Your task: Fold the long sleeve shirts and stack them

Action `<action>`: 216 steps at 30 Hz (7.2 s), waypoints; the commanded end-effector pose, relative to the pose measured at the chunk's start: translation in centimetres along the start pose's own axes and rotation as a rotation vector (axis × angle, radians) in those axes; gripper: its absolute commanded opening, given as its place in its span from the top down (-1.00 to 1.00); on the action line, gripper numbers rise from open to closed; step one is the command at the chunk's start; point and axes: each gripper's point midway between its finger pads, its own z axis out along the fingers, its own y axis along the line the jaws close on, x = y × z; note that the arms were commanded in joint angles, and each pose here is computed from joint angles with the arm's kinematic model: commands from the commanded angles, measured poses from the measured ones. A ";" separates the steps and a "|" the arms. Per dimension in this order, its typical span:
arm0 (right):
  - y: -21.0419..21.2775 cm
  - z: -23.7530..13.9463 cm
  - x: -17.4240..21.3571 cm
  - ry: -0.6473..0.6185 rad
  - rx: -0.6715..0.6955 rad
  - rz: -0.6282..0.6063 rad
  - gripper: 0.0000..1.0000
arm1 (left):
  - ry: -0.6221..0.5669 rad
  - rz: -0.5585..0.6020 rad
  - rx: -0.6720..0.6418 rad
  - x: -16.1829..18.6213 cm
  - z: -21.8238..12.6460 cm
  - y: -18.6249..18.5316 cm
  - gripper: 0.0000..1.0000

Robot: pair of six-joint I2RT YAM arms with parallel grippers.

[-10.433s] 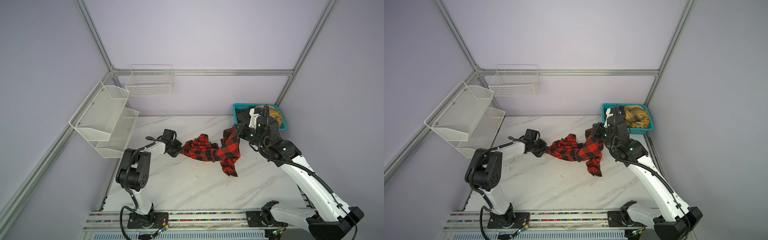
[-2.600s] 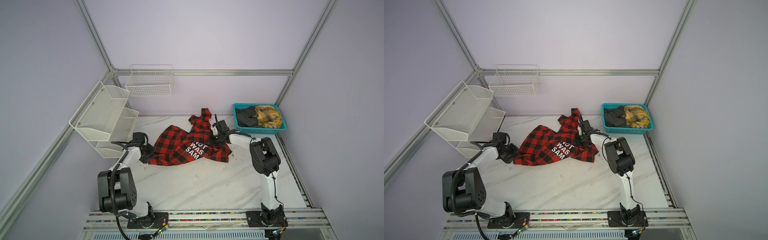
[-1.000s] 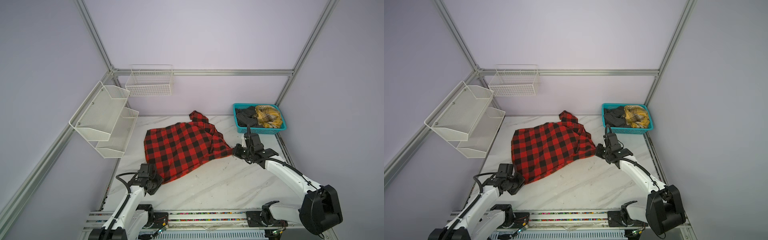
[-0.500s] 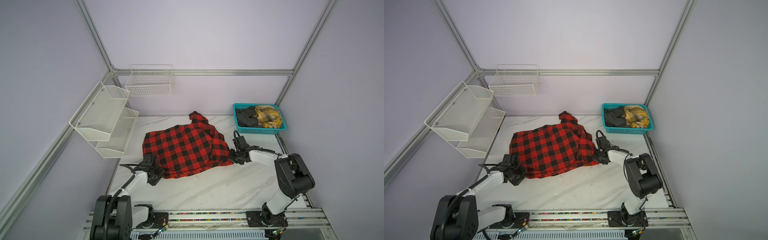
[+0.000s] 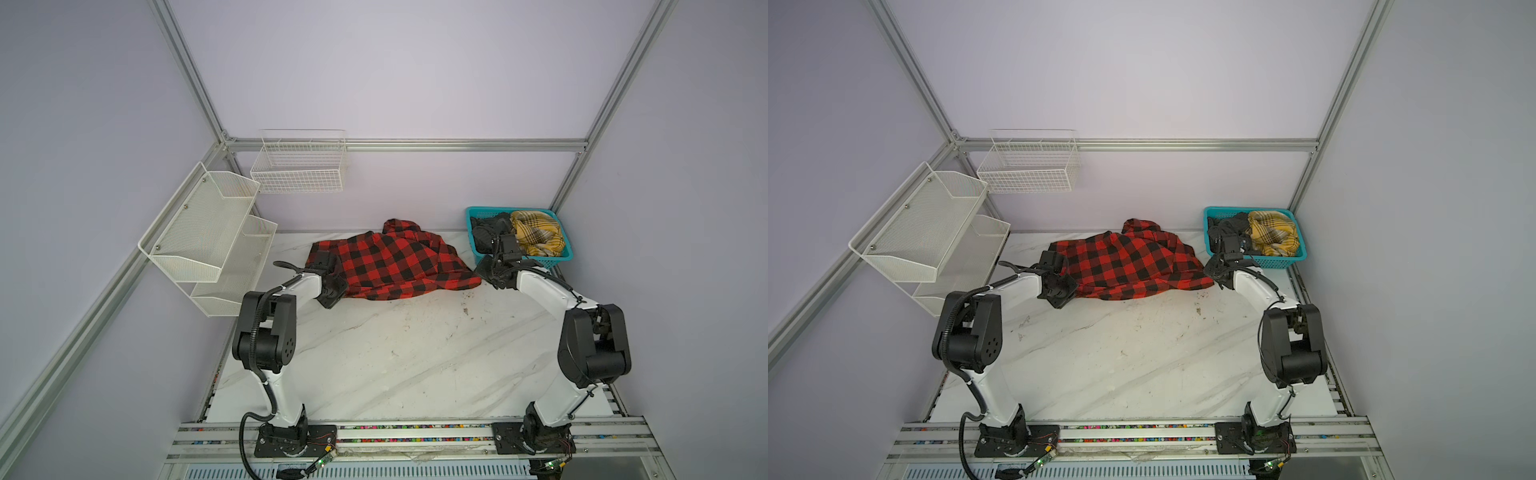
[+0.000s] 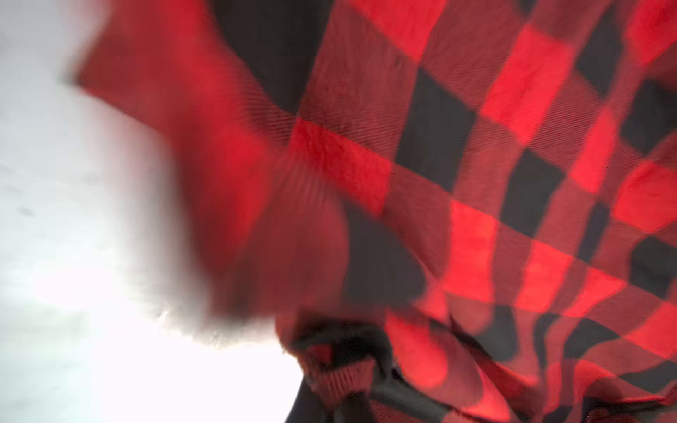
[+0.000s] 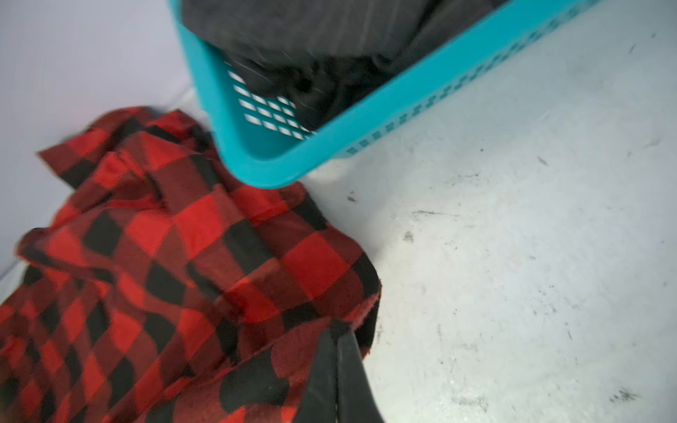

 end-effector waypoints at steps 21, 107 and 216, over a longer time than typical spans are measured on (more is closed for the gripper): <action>-8.2 -3.3 17.9 0.285 0.140 -0.161 1.00 | 0.093 -0.185 -0.263 16.1 -7.4 22.8 1.00; -1.7 0.2 9.0 0.292 0.102 -0.221 1.00 | -0.134 0.025 -0.270 0.2 -9.2 8.7 1.00; 15.8 -6.8 18.5 0.164 -0.147 -0.433 -0.35 | 0.212 0.098 0.281 9.6 -7.2 -5.2 -0.27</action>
